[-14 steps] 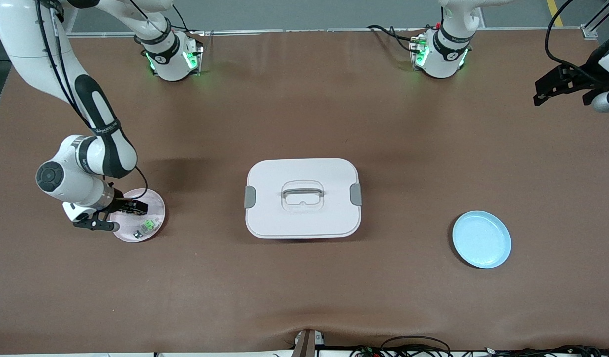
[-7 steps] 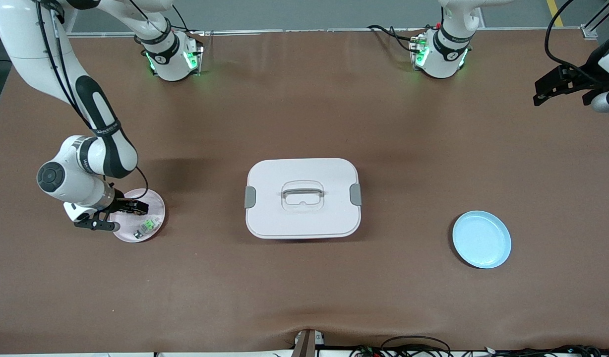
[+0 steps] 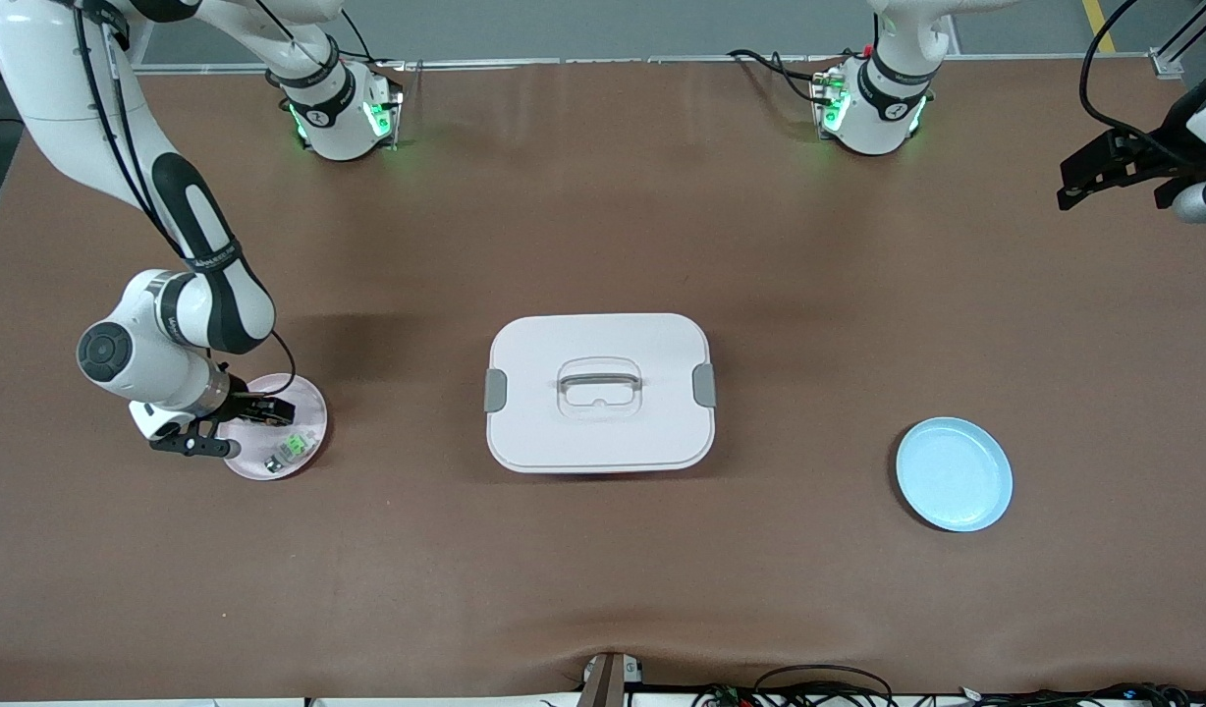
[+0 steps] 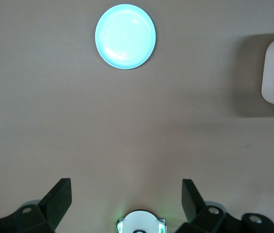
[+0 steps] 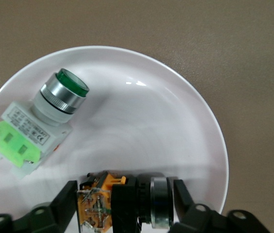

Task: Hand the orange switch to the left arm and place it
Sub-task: 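Lower the right gripper and close it on the black-orange switch, then lift the switch with the right gripper while the left gripper approaches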

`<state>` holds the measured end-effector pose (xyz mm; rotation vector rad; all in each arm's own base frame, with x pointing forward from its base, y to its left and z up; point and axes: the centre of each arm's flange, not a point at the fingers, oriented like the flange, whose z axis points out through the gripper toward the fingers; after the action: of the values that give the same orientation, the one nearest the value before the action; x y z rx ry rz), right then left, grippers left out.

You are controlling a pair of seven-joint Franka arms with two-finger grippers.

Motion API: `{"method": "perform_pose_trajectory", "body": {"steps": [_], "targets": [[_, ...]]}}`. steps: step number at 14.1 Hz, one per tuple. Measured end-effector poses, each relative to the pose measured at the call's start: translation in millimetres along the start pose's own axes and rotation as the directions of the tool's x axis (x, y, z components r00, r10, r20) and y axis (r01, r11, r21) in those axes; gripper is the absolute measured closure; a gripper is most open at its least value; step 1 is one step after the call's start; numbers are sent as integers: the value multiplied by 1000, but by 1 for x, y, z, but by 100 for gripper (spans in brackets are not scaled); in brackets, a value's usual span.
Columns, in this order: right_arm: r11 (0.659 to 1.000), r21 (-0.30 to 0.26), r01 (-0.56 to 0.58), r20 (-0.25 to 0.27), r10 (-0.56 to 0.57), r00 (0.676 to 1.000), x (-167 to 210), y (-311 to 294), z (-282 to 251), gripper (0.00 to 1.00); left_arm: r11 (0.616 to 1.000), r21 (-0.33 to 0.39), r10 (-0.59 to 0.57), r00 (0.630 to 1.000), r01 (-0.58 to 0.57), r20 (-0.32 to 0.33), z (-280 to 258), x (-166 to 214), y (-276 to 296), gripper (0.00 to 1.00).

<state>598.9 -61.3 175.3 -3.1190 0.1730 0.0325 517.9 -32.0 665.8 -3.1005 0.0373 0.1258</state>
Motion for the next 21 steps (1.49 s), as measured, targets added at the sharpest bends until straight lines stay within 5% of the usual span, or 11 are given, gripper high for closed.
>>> {"method": "perform_pose_trajectory", "body": {"steps": [1,11,17,21], "targets": [[1000,0,1,-1,-1,1000,0,0,0,27,1000,0,-1,1000,1,0,0,0,0,0],[1000,11,-12,16,12,1000,1,-1,-1,27,1000,0,-2,1000,2,-2,0,0,-1,0],[982,144,-120,187,92,978,8,-11,-49,27,1000,0,-2,1000,2,-2,0,1,-1,0],[949,205,-240,325,165,931,13,-24,-99,27,1000,-1,-2,1000,2,-4,0,1,-1,0]]}}
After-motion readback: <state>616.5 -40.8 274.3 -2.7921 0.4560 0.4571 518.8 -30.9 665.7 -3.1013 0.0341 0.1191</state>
